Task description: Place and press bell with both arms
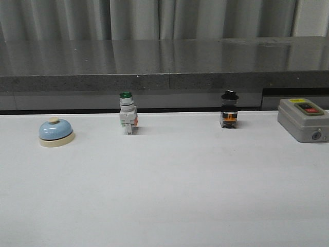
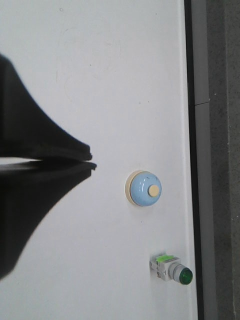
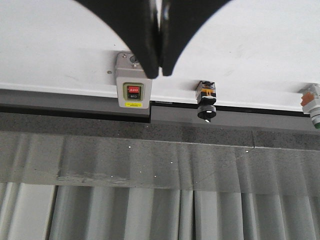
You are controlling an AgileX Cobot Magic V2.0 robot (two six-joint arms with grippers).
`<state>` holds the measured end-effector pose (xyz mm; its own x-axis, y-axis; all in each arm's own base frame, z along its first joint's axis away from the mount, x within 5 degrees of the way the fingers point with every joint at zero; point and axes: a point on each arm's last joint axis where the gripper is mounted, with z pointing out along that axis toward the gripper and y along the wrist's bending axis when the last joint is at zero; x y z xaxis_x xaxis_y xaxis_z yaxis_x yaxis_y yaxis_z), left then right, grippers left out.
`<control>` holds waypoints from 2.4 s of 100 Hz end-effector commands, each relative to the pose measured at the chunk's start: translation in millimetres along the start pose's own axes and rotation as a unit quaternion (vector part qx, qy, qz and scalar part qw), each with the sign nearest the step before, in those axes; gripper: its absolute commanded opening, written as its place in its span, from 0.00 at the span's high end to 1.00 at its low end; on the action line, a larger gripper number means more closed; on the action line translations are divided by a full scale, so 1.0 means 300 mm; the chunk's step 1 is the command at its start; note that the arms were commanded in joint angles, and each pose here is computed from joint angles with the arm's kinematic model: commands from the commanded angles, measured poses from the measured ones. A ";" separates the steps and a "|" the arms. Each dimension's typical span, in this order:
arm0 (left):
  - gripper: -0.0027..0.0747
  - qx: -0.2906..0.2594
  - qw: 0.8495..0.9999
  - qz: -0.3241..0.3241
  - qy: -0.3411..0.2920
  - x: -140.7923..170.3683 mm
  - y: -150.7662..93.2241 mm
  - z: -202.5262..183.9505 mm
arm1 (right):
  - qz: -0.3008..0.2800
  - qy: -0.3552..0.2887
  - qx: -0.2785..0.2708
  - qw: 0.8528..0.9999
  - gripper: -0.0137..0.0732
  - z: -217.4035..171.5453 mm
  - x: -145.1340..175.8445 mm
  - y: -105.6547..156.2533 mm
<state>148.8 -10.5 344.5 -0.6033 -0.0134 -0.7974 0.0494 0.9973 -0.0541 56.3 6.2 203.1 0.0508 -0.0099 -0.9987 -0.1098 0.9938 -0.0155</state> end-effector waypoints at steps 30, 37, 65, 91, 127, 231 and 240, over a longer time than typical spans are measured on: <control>0.48 0.008 0.999 0.000 -0.044 -0.046 -0.008 -0.021 | -0.006 -0.058 -0.005 0.998 0.91 -0.008 -0.045 0.003; 0.22 0.008 0.999 0.000 -0.044 -0.046 -0.008 -0.021 | -0.006 -0.058 -0.005 0.998 0.91 -0.008 -0.045 0.003; 0.14 0.018 0.999 -0.012 -0.032 -0.048 -0.014 0.002 | -0.006 -0.058 -0.005 0.998 0.91 -0.008 -0.045 0.003; 0.14 0.042 0.999 -0.031 0.000 -0.071 -0.027 0.144 | -0.006 -0.058 -0.005 0.998 0.91 -0.008 -0.045 0.003; 0.14 0.034 0.998 -0.024 0.047 -0.170 -0.024 0.370 | -0.006 -0.058 -0.005 0.998 0.91 -0.008 -0.045 0.003; 0.14 0.066 0.981 0.021 0.179 -0.222 -0.154 0.959 | -0.006 -0.058 -0.005 0.998 0.91 -0.008 -0.045 0.003; 0.14 0.065 0.979 0.021 0.190 -0.203 -0.154 0.983 | -0.006 -0.058 -0.005 0.998 0.91 -0.008 -0.045 0.003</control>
<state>413.6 -73.5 193.9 -0.8927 0.0909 -0.4414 0.1572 0.9807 -0.1161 56.3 6.2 203.1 0.0508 -0.0099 -0.9987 -0.1098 0.9938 -0.0155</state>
